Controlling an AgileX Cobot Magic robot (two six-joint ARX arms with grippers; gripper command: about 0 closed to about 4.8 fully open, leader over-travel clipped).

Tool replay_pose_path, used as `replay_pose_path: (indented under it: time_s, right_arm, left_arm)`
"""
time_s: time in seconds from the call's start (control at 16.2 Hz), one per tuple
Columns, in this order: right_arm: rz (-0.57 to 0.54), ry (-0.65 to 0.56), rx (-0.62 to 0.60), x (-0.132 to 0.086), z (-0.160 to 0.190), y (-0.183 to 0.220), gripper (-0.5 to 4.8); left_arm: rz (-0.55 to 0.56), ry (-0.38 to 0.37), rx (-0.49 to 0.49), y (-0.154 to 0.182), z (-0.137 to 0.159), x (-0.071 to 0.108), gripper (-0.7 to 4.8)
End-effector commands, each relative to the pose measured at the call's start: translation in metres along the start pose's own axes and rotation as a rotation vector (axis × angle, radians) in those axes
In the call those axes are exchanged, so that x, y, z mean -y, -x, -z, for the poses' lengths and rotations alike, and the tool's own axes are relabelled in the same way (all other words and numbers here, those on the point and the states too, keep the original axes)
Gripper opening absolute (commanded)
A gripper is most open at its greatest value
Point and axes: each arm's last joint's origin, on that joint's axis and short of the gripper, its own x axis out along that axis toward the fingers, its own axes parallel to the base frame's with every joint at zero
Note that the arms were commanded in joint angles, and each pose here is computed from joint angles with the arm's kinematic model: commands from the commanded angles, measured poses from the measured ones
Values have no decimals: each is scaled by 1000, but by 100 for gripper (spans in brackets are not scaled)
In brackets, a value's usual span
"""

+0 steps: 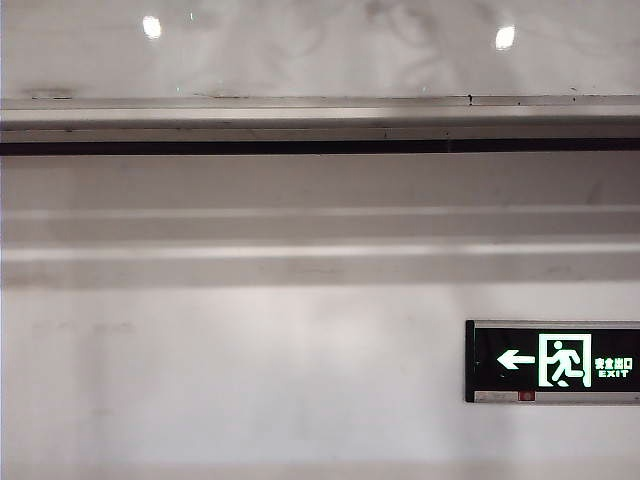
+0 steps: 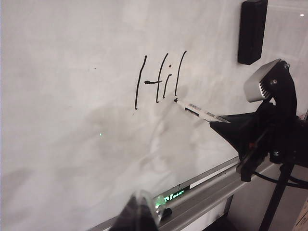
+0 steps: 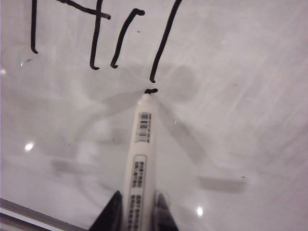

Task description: Take a marker from the whiteboard tray, write "Hi!" on the whiteboard, and then put the marker back vertically into the whiteboard tray.

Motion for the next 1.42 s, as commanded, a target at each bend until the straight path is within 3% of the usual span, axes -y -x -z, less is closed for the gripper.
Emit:
replay_pose_path:
  time_s: [0.06,1.42]
  right_arm:
    - [5,-7,-15,0,1,-1,-1]
    - [35,-59,77,10,-13,17,-1]
  left_arm:
    - [5,-6,20,2,-3,1,-6]
    - [6,-7,24,2,-4,1,-6]
